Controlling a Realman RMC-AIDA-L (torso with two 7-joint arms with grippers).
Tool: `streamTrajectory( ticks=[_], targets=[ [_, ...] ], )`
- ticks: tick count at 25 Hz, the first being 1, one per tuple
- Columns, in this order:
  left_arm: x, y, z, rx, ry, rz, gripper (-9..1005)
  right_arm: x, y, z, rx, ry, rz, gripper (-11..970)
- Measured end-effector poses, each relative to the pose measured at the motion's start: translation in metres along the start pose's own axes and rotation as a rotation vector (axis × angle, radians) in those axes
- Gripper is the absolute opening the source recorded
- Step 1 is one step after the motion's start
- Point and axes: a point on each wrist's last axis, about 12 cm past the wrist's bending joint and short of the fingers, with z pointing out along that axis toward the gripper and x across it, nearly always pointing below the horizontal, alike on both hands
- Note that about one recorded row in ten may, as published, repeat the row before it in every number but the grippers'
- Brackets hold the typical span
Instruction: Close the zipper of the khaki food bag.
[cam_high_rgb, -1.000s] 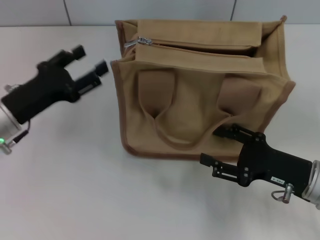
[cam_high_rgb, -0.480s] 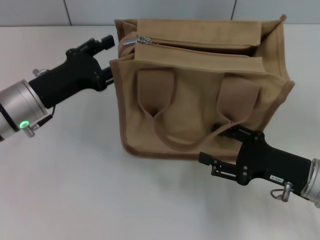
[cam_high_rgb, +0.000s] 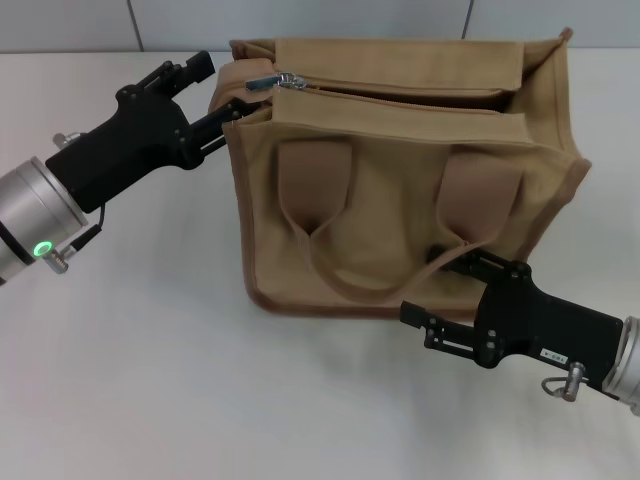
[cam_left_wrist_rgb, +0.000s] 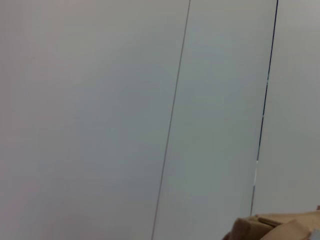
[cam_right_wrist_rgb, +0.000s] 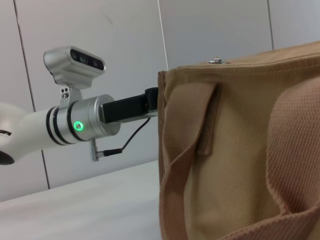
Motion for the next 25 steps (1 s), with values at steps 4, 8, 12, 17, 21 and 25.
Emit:
streamTrajectory(
  ticks=[4, 8, 12, 17, 21, 25],
  targets=[
    [0.0008, -0.0042, -0.0026, 0.021, -0.020, -0.018, 754, -0.0006, -0.0011, 0.0010, 0.001, 0.001, -0.003, 781],
    [-0.0001, -0.0035, 0.0026, 0.023, -0.015, -0.015, 753, -0.0022, -0.0026, 0.0031, -0.002, 0.000, -0.008, 781],
    [0.0024, -0.0039, 0.0063, 0.018, -0.008, 0.009, 753, -0.0026, -0.0032, 0.0038, -0.002, 0.001, -0.010, 781],
    [0.0053, -0.0051, 0.0030, -0.005, -0.030, 0.049, 729, -0.0022, -0.0051, 0.0036, 0.013, 0.005, -0.009, 781],
    [0.0083, -0.0055, -0.0014, -0.050, -0.063, 0.074, 636, -0.0024, -0.0055, 0.0036, 0.016, 0.004, -0.009, 781],
    [0.0085, -0.0066, -0.0014, -0.044, -0.064, 0.080, 543, -0.0027, -0.0058, 0.0040, 0.016, 0.003, -0.010, 780]
  ],
)
